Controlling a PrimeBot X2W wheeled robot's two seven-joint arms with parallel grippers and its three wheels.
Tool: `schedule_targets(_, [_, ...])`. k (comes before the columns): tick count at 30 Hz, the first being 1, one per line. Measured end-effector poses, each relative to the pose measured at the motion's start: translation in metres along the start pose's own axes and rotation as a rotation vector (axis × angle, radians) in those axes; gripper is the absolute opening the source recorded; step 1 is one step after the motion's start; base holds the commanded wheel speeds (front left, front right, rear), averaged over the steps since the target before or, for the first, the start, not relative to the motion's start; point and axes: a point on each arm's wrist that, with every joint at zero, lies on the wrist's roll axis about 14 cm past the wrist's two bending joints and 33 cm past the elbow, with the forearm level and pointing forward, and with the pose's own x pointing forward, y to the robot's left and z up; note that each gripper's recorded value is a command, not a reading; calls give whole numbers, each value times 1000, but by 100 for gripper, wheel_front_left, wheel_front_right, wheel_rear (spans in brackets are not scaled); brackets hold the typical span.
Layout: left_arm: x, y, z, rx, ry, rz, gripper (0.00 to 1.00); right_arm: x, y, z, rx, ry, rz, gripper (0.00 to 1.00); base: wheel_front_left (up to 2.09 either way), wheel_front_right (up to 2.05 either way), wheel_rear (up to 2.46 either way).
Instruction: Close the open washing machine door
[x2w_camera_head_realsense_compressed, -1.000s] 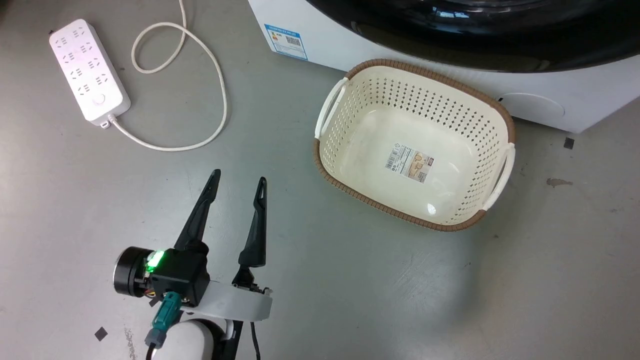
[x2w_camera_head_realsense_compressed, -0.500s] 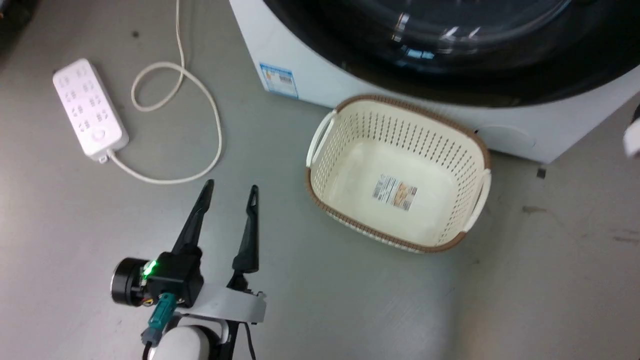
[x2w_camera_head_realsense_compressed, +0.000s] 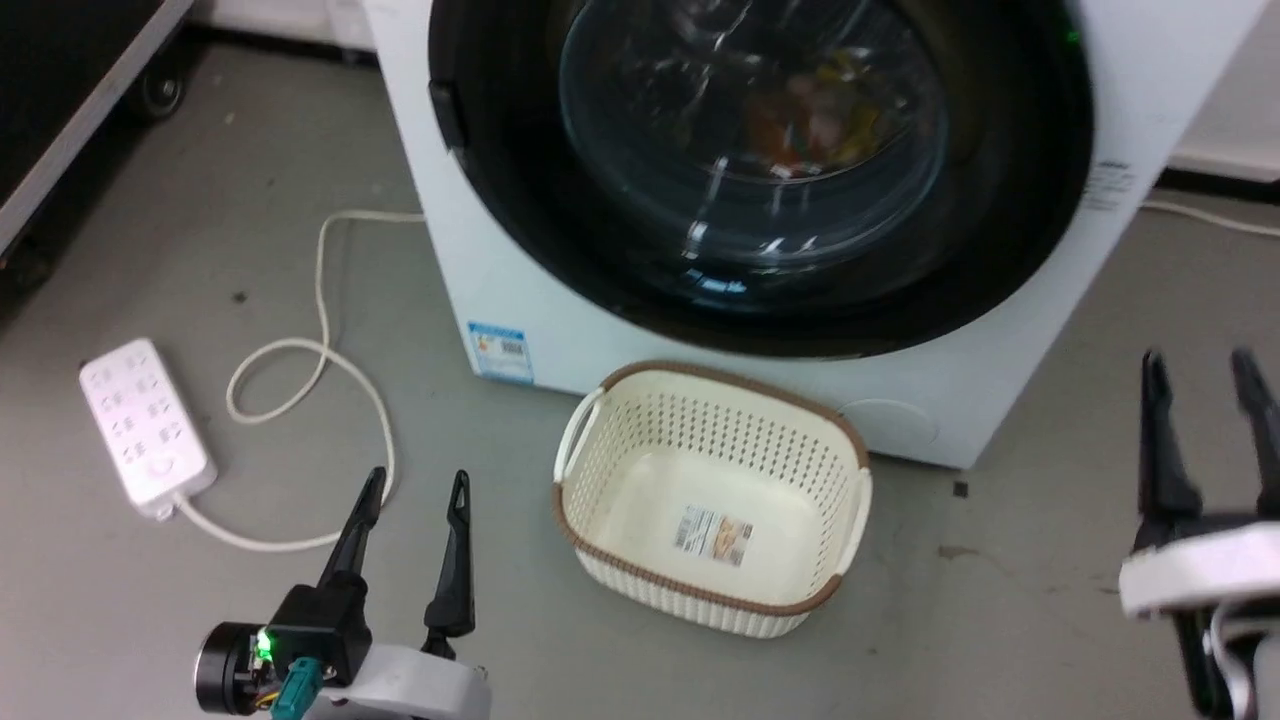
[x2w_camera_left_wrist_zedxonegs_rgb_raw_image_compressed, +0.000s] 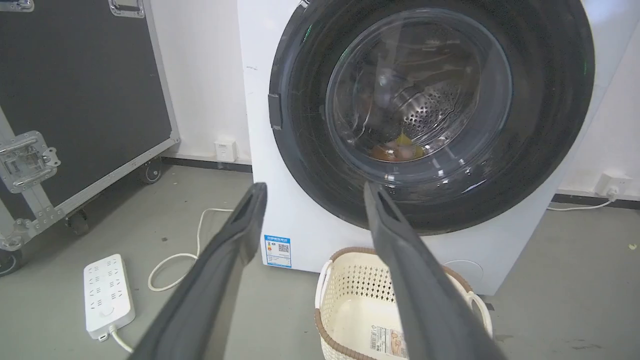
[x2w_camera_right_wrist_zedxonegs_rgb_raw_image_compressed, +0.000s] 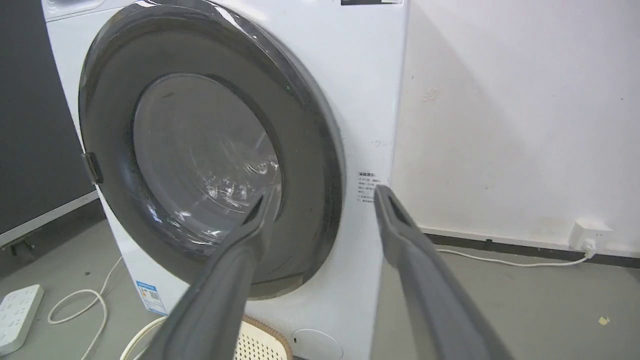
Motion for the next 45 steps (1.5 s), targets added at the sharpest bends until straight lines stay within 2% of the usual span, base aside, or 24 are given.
schedule_targets(5, [-6,-14,2,-9,-4,-50,100,-49,-7,8,-15,-3,-68,100,0,0,0])
schedule_targets(11, [-11,-25,-12,-7,42,-97,100,-82,-9,7,-26,16,-99,100,0,0,0])
schedule_targets(26, [-13,-32,-13,1,45,-119,100,-99,10,-16,-54,97,-46,100,0,0,0])
schedule_targets(27, [-13,-32,-12,0,42,-120,0,-99,10,-17,-53,99,-45,0,0,0,0])
schedule_targets(45, [-11,-30,-12,3,59,-111,0,-99,13,-21,-52,128,-36,0,0,0,0])
